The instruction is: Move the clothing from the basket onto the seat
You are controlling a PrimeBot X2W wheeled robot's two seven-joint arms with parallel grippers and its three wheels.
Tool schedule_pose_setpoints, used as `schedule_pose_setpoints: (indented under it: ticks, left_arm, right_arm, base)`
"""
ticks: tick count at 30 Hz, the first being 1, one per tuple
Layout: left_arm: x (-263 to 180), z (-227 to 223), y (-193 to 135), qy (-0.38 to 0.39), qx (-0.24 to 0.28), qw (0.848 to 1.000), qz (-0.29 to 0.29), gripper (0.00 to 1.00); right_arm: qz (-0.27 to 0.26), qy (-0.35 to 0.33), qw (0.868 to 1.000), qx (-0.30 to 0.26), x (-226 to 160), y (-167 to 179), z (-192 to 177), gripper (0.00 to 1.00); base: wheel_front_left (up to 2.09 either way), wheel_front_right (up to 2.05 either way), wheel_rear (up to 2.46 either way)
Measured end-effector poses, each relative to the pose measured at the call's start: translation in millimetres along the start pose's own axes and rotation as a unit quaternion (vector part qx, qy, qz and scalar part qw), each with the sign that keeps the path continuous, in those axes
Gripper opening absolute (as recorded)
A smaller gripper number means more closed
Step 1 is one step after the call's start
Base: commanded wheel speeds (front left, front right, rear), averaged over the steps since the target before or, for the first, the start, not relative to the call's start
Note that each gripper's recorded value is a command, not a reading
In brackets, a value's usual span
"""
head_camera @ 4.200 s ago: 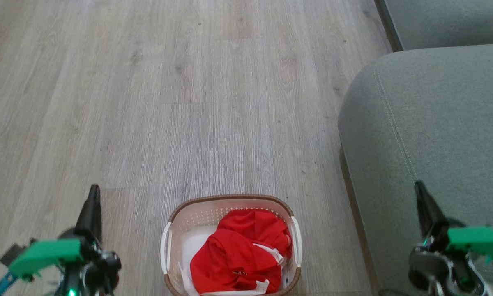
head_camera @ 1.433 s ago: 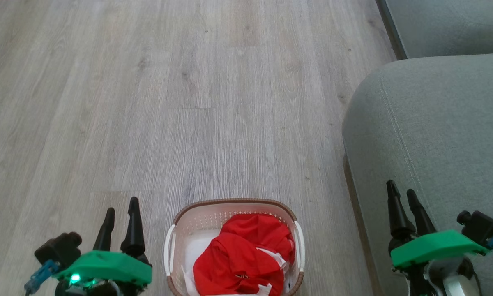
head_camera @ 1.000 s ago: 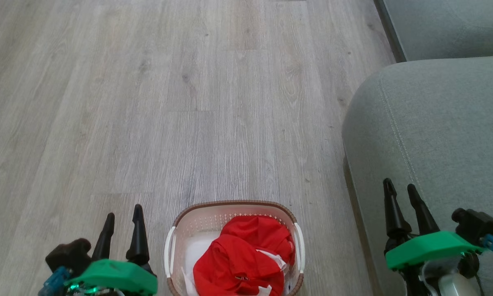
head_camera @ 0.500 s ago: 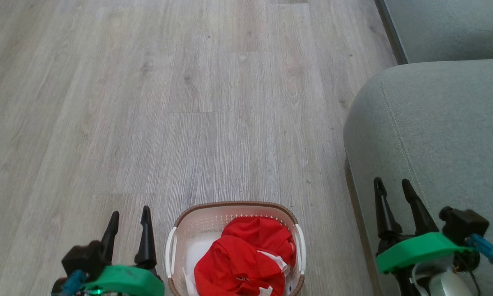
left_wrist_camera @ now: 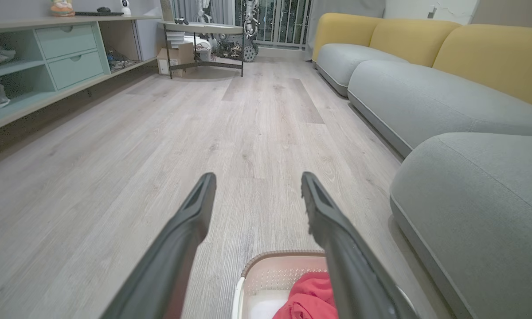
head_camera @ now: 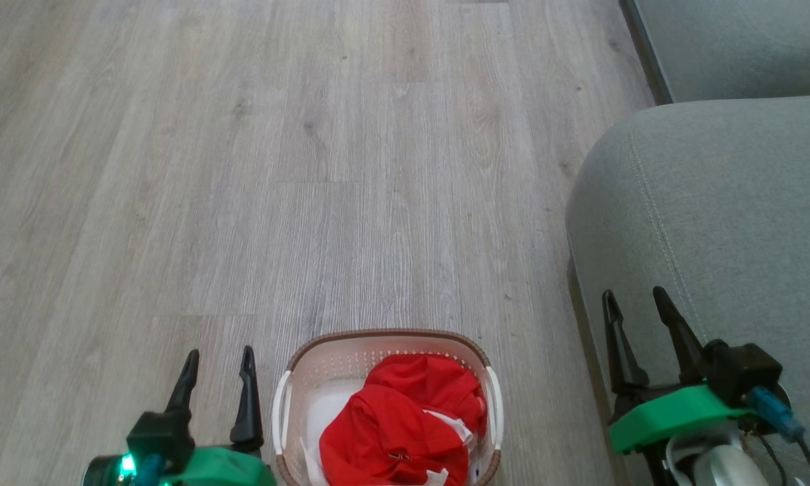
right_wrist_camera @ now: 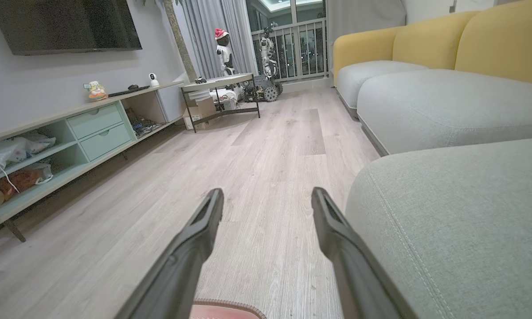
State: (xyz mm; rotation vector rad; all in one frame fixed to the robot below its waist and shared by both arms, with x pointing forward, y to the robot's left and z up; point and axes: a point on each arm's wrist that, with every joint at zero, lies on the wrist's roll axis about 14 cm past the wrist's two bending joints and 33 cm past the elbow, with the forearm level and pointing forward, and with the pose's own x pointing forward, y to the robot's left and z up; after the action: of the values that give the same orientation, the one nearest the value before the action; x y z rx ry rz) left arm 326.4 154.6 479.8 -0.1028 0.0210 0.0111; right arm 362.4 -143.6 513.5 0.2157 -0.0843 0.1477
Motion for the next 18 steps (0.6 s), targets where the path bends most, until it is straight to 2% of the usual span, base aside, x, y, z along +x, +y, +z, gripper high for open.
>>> schedule_pose_setpoints:
  ticks: [7,18]
  left_arm:
    - [-0.3,2.8,-3.7,-0.011,0.029,0.999,-0.007,1.0]
    - [-0.3,1.1,-3.7,-0.008,0.029,1.0,-0.008,1.0]
  right_arm:
    - [0.012,-0.005,1.0,-0.028,0.7,5.4,1.4,1.0]
    - [0.012,-0.004,1.0,-0.029,0.7,5.1,0.7,1.0]
  base:
    - [0.0,0.0,0.0]
    - [0.0,0.0,0.0]
